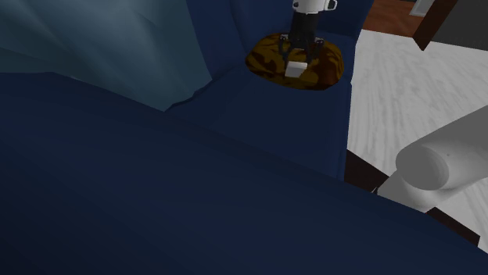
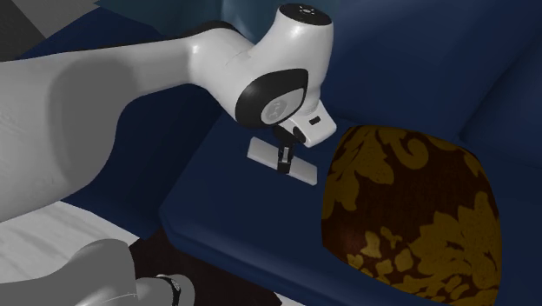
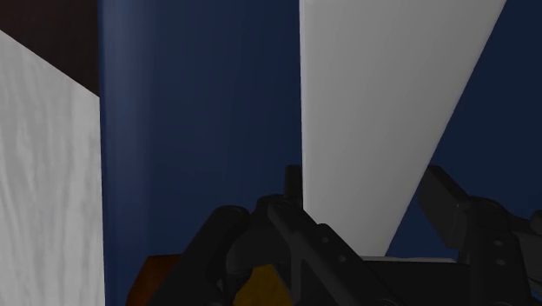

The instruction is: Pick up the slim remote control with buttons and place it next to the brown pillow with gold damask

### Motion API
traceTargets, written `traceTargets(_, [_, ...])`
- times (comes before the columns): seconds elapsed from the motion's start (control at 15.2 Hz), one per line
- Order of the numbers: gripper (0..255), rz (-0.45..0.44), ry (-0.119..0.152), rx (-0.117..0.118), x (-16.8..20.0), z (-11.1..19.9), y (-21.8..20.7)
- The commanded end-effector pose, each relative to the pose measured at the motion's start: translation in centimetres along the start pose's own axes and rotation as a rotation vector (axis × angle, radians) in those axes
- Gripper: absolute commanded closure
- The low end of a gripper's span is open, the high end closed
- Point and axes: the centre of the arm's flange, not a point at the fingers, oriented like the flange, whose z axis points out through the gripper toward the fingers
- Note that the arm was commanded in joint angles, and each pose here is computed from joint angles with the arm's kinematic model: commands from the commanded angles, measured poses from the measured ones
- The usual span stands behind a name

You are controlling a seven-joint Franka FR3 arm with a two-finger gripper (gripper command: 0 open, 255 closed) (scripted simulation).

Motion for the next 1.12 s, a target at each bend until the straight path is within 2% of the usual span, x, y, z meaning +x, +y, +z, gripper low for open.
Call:
traceTargets(0.0, [255,0.000,0.001,0.001,0.1,1.1,-0.1])
traceTargets(1.06, [255,0.000,0.001,0.001,0.2,9.5,-0.4])
